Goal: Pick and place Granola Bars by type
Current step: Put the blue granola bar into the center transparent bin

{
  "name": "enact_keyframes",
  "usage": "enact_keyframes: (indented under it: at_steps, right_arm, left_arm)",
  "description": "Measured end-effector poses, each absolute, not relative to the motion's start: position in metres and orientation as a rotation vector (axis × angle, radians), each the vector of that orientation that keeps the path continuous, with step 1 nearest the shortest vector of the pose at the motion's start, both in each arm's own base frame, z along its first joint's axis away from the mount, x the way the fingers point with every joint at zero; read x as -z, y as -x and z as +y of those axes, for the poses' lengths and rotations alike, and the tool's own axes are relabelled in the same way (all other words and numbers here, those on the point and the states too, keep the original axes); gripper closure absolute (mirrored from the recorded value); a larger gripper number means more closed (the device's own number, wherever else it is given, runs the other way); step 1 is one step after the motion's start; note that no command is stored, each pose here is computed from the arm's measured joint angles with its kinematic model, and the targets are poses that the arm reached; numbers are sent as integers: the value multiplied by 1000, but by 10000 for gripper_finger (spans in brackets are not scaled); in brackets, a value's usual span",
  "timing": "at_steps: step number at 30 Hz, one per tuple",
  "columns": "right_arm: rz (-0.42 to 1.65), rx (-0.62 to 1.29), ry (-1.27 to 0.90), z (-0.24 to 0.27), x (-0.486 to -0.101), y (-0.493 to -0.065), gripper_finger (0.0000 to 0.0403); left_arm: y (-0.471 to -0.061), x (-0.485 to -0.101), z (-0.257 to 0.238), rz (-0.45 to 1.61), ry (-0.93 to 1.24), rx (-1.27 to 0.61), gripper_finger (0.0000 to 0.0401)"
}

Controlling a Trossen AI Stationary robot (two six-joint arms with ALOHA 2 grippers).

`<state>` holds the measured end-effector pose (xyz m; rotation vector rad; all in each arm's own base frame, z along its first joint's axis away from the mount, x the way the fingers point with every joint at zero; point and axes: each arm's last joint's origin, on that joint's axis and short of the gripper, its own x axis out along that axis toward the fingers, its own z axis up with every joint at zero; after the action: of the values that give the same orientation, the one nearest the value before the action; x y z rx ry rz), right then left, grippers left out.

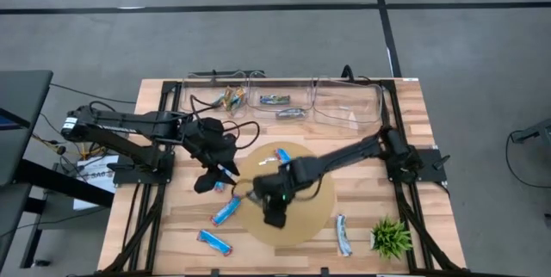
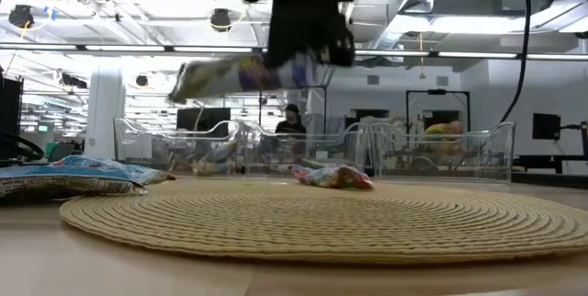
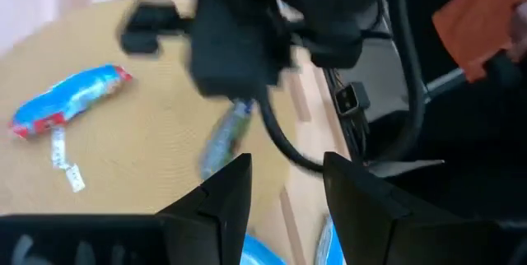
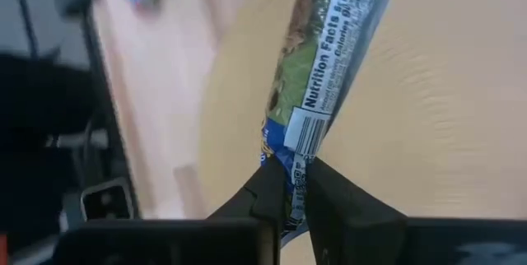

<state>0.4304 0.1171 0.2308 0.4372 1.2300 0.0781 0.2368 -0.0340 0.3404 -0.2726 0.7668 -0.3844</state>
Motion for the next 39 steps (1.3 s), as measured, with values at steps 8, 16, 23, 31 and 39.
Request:
enact_keyframes:
  at_steps: [8,16,23,31,39]
  right_arm:
    - [1041,140,-462,36,-292,-417,381]
    - [920,347,-470,-54,-325,-395,375]
    - [929,469,-476,-124,-323,-377,379]
    - [919,574,-511,-176,-319,-357,368]
    - [975,598,-511,-192,-316,-344,337]
  left_arm:
    - [-218,-361,-21,630,257,115,258]
    - [-203,-372,0,513,227,-272,258]
    - [-204,-366,21,518,288,-508,271]
    - [-208,-354,37,591,360,-639,300]
    - [-208,-353,39,589,386,-656,301]
